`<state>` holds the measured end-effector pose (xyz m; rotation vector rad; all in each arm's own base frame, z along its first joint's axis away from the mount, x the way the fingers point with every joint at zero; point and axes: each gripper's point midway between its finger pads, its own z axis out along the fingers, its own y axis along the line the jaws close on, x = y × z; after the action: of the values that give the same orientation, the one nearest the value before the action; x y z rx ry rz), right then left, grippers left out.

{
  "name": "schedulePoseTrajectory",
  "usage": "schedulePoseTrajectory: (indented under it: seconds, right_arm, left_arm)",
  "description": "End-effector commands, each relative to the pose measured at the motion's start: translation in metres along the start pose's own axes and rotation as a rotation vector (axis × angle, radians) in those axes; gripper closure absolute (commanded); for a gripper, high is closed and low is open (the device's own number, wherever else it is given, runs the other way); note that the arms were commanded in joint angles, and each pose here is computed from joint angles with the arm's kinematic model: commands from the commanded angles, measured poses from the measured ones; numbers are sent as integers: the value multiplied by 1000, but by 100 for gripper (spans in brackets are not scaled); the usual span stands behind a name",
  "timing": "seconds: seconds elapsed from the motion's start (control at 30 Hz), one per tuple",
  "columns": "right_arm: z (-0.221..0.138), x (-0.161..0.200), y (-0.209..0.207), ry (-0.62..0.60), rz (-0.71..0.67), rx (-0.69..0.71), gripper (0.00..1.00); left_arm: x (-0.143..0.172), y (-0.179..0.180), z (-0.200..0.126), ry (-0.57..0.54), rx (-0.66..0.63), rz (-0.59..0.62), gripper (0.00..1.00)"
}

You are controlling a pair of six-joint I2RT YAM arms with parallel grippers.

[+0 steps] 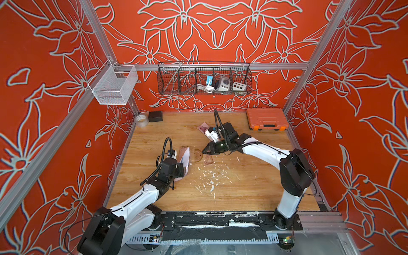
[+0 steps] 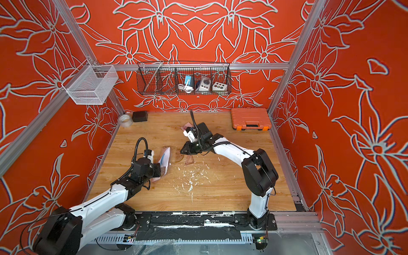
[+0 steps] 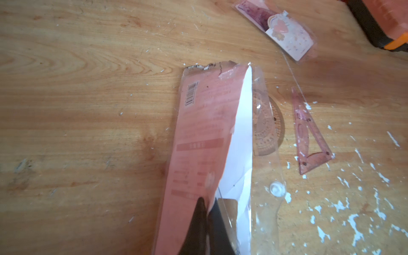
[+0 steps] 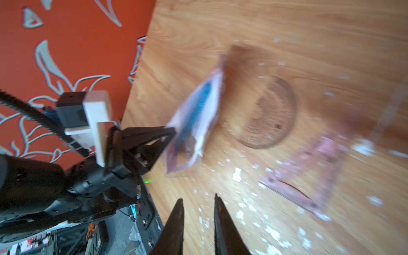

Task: Open the ruler set and take out the ruler
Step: Place the ruler at the center of the board, then take out the ruler from the ruler set bag.

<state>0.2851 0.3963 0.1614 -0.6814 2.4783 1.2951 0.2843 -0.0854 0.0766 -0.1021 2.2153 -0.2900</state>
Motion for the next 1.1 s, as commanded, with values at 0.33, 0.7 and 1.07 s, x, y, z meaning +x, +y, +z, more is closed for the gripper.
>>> schedulePoseTrajectory:
  seconds: [0.33,0.7,1.07]
  right_arm:
    - [88,9,8,57,72,-23,78]
    - [115,9,-21,73,120,52,78]
    - [134,10,-34,91,173,55,78]
  left_arm:
    - [-9,-18,-5,-52,112,34,100]
    - [-8,-21,-4,-50,129,39,100]
    - [-9,-20,-8,-74,129,32,100]
